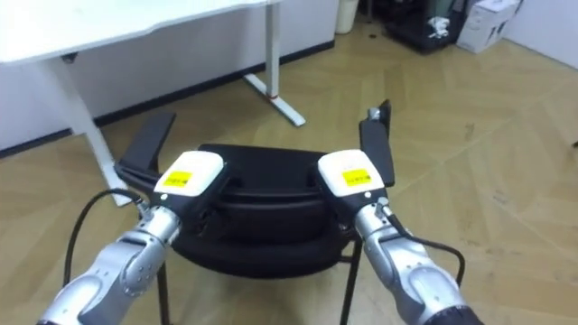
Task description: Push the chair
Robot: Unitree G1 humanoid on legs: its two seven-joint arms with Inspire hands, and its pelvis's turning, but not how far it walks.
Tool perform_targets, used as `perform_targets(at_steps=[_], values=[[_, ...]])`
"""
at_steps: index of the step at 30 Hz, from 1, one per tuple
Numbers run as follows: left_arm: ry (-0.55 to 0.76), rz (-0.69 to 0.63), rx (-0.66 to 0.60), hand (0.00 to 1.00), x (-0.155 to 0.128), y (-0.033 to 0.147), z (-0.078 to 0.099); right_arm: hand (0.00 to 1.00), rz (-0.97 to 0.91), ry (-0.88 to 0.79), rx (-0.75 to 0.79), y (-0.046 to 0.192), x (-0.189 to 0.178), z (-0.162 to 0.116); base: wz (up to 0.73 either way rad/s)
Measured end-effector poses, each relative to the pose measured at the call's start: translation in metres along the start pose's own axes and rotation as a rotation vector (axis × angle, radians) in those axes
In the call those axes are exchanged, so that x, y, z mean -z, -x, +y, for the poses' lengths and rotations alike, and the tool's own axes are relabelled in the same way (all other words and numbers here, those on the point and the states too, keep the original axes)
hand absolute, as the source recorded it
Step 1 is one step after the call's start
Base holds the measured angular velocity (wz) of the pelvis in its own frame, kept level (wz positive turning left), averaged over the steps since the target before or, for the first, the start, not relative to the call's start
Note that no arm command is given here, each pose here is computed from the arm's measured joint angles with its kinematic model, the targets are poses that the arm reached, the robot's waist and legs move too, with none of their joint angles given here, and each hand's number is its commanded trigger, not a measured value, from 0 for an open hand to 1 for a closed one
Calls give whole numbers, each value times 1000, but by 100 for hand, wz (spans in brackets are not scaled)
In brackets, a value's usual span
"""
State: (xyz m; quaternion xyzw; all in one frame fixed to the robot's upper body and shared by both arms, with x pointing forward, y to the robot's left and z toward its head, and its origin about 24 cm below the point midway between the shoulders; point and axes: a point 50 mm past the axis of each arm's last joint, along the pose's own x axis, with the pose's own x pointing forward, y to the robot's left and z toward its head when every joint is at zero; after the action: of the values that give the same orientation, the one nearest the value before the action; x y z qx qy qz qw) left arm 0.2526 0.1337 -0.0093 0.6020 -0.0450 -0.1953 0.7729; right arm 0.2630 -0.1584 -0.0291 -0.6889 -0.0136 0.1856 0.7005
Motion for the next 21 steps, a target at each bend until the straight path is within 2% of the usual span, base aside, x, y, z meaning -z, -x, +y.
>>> perform_targets(at_steps=[2,6,12,16,21], values=[[-12,-12,-14,100,-3,-3,4,100,17,-6,23,0,3,-2,13],[16,-12,-21,100,-2,-6,5,100,28,-7,59,-3,6,-7,-33],[-23,-21,-14,100,3,-8,8,100,36,-55,38,-3,0,-2,4],[-42,-26,-22,100,8,-8,10,100,26,-63,35,-4,-4,-2,22],[-28,-15,-18,100,8,-8,4,100,31,-79,29,-5,-2,0,44]])
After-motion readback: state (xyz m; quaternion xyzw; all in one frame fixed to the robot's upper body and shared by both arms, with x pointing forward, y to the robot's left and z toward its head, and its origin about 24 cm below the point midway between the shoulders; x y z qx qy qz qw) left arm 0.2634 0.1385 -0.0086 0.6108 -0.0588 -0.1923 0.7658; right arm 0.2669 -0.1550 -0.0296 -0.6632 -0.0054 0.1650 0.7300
